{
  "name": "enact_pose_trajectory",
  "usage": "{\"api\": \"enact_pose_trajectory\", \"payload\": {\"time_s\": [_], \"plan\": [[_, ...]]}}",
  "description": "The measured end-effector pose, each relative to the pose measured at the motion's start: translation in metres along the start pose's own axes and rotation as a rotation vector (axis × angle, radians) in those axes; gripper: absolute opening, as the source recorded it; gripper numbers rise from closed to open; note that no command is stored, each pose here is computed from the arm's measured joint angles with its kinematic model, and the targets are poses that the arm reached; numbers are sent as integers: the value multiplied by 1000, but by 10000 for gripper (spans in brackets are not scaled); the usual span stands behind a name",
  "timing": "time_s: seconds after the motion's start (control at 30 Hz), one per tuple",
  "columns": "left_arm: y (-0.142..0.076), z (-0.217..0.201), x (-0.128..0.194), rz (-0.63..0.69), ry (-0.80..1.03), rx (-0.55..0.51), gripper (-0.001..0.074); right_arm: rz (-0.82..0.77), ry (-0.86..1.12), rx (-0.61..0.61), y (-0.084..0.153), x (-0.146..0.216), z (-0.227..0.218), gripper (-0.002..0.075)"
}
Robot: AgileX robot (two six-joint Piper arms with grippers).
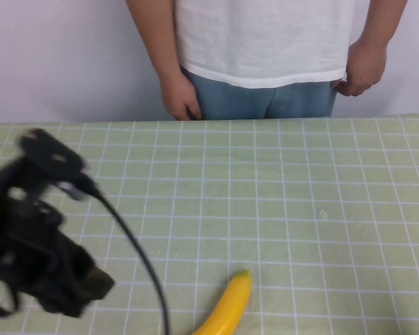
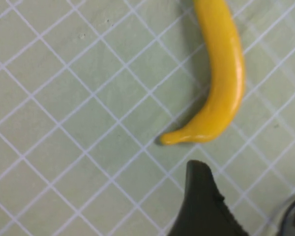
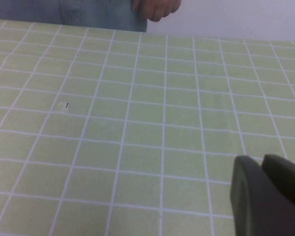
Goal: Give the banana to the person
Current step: Pick up the banana
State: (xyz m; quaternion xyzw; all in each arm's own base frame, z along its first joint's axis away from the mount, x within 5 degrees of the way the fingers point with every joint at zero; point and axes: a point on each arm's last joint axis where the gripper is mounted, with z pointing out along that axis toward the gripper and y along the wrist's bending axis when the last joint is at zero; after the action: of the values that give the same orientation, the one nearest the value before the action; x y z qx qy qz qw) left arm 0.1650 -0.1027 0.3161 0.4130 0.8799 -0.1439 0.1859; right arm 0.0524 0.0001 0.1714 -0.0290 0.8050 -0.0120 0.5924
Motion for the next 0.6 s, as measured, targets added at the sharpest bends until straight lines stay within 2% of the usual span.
{"api": "enact_pose_trajectory", "payload": {"time_s": [0.2,0.4,0.6], "plan": [[-19,36,-21,110,66,-70,371,0,0,0,0,0,0,-8],[-46,75,-34,187,121,-28,425,0,0,0,0,0,0,-7],[-62,119,-40,176,191,-1,452,0,0,0,0,0,0,-8]]}}
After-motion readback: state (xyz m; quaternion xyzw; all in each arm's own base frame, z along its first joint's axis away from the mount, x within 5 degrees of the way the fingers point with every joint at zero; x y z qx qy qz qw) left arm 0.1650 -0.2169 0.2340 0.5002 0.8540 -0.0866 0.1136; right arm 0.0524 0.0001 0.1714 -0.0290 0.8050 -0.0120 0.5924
